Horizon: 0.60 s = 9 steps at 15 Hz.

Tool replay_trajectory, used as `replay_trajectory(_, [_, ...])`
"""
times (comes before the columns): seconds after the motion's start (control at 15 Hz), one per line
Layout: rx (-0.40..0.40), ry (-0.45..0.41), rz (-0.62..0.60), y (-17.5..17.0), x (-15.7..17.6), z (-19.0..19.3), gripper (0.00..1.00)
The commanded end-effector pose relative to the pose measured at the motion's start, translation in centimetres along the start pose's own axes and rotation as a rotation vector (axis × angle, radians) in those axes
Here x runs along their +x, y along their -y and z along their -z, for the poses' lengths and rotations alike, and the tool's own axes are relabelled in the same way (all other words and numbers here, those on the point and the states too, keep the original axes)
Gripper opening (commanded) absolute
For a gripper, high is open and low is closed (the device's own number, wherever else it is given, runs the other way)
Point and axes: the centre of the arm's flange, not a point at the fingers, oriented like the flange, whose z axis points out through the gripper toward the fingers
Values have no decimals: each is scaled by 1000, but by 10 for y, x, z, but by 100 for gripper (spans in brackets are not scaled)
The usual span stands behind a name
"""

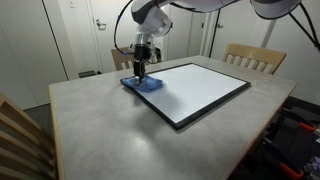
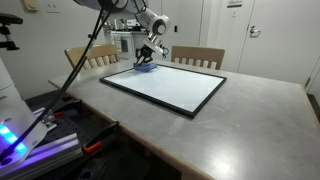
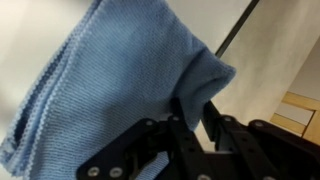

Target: Wipe the whiteboard with the blue towel

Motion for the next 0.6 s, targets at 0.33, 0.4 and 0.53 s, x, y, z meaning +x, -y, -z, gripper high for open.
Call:
replay_trajectory(0.33, [-11,21,5,9,-4,47,93])
replay_trajectory(0.4, [-19,24,2,15,-8,58,98])
replay_trajectory(0.53, [-30,36,7,29,-18,79,100])
